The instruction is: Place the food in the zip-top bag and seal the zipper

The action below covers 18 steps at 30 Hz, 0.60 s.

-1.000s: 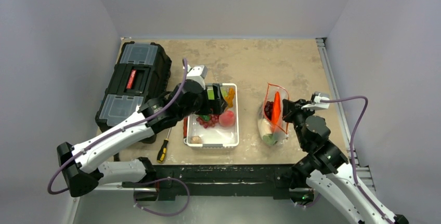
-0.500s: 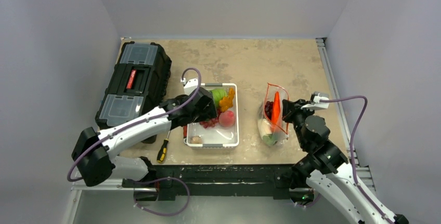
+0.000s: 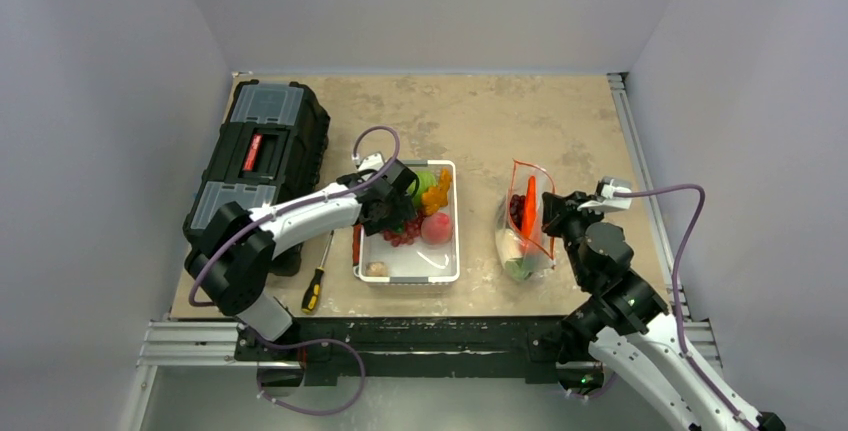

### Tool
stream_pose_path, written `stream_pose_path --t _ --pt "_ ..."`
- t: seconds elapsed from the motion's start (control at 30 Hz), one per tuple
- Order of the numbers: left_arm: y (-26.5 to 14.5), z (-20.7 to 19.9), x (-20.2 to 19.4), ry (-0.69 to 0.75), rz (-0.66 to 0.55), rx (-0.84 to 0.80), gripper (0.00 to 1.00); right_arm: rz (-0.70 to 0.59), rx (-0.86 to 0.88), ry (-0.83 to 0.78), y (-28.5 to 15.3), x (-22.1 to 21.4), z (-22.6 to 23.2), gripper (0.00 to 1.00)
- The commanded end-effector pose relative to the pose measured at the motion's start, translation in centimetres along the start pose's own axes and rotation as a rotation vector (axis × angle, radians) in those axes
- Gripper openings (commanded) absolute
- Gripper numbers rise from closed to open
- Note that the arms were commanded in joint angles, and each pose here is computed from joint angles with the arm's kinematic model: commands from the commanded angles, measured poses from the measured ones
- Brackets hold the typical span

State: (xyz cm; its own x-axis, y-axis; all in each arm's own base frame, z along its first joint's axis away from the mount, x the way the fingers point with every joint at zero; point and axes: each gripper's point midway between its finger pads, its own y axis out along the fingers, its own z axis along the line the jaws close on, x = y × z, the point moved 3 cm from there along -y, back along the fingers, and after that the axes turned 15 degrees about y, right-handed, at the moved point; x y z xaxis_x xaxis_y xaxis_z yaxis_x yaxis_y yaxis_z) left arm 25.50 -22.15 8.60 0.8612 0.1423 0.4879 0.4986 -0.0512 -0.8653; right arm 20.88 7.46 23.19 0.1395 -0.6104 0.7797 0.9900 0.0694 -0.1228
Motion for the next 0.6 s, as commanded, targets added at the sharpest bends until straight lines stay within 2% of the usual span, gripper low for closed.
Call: stream_pose_path --t 0.0,0.13,0.57 --pt "0.1 -1.7 1.4 -0.034 -0.018 -0.054 0.63 -0.014 0.023 0.008 0.0 0.3 0.4 0.00" --pt "0.5 -1.7 1.0 -0.031 -0.002 -0.061 0.50 -0.011 0.023 0.006 0.1 0.2 0.5 0.00" --pt "-2.5 -0.9 1.5 0.012 -0.061 -0.119 0.23 -0.008 0.020 0.003 0.2 0.1 0.5 0.00"
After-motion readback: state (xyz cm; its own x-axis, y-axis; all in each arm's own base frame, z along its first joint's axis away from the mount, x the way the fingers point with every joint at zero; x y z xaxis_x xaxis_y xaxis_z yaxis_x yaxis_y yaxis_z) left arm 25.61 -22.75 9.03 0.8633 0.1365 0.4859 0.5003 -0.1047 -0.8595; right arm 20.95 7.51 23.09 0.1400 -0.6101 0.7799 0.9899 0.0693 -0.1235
